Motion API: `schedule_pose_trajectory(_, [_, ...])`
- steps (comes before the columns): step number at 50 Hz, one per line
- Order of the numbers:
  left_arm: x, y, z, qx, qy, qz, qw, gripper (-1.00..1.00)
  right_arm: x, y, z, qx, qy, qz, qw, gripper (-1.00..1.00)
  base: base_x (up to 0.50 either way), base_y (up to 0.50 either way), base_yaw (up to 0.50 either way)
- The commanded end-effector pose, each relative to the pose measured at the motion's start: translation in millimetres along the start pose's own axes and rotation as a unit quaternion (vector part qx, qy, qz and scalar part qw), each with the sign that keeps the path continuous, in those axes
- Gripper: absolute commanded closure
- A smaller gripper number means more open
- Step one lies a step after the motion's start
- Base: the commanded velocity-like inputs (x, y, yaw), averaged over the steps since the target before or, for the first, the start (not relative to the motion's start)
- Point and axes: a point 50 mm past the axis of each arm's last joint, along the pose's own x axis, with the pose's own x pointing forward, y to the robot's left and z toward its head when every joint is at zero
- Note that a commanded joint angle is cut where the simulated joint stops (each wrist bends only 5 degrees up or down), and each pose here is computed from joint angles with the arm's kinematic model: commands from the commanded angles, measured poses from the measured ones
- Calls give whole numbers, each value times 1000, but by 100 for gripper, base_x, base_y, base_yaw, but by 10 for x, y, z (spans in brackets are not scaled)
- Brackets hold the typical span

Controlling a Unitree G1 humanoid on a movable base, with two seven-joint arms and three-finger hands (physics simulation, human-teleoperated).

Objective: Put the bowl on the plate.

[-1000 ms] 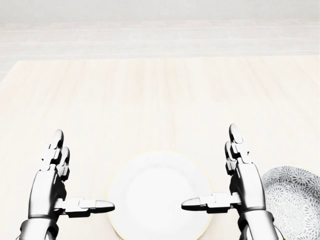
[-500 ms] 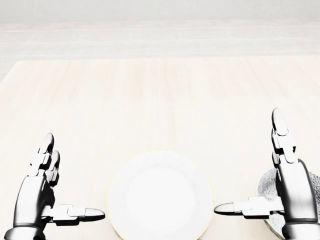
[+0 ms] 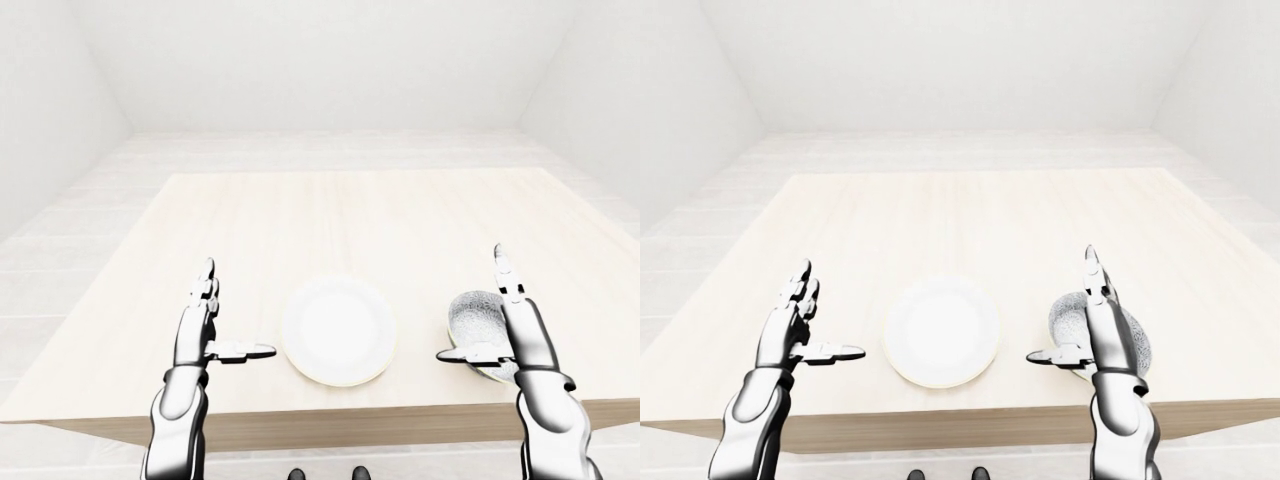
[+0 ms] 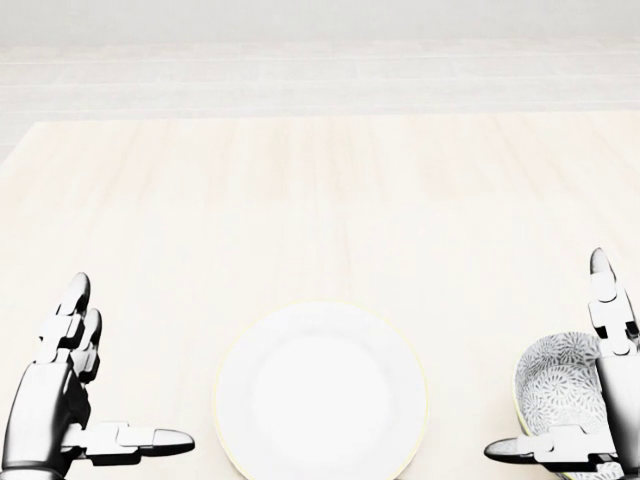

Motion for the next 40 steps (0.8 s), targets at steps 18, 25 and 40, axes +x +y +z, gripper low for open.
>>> schedule_pose_trajectory(18, [-36, 24, -57, 4, 4, 5, 1000, -100, -116, -33, -230, -66, 69, -4, 995, -100, 0, 0, 0])
schedule_pose_trajectory(25, [-40, 32, -81, 4, 4, 6, 1000, -100, -120, -23, -254, -82, 77, 0, 994, -100, 0, 0, 0])
schedule_pose_trajectory(40, [-37, 45, -82, 8, 1, 11, 1000, -100, -111, 65, -346, -146, 99, 18, 984, -100, 0, 0, 0])
